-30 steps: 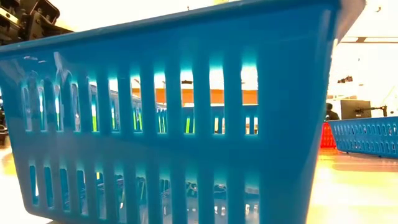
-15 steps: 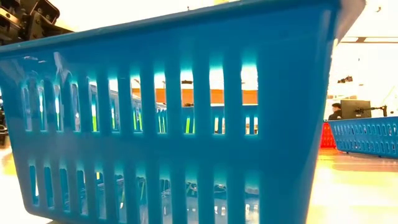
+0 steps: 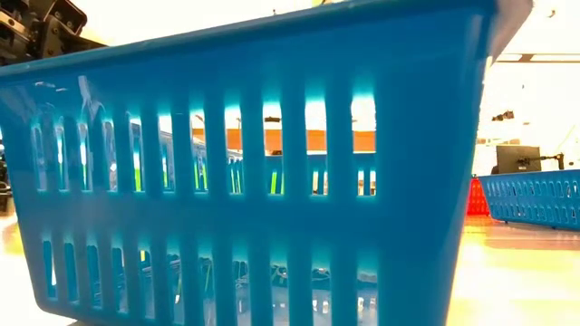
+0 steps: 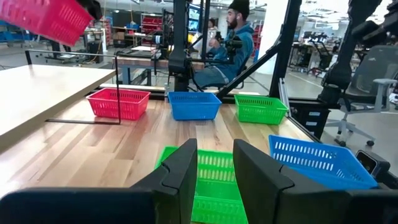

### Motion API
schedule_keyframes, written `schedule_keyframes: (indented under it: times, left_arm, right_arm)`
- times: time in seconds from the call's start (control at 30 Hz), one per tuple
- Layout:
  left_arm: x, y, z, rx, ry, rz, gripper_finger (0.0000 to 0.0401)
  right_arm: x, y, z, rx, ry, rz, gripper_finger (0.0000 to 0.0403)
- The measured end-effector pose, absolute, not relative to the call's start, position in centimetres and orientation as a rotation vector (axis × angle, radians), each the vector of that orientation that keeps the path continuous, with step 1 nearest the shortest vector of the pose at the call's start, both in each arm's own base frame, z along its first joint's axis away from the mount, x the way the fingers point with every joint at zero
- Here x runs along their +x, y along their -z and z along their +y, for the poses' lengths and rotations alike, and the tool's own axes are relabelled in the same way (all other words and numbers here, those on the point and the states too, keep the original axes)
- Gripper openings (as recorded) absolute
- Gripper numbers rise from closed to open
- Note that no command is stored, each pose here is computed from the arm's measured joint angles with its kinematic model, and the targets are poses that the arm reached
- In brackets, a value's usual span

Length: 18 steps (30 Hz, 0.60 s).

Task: Stack baskets on shelf by color
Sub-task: Put the bottom red bin on the shelf

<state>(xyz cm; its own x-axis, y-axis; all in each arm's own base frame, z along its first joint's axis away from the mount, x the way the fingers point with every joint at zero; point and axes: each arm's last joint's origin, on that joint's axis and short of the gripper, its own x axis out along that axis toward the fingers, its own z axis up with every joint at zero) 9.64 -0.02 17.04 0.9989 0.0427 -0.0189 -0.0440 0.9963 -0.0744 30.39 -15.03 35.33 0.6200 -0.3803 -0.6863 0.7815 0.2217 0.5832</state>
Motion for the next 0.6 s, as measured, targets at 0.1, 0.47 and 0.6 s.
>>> schedule_keyframes:
  times: [0.1, 0.47, 0.6]
  left_arm:
    - [9.6, -17.0, 0.0, -0.075, -0.043, 0.017, 0.0094]
    - [9.6, -17.0, 0.0, -0.075, -0.043, 0.017, 0.0094]
    - [9.6, -17.0, 0.0, -0.075, -0.043, 0.017, 0.0094]
  right_arm:
    - [30.7, -34.6, -15.7, 1.102, 0.859, 0.479, 0.0000]
    - [31.8, -31.8, -17.3, 1.171, 0.891, 0.568, 0.0000]
    - [31.8, -31.1, -18.0, 1.180, 0.900, 0.586, 0.0000]
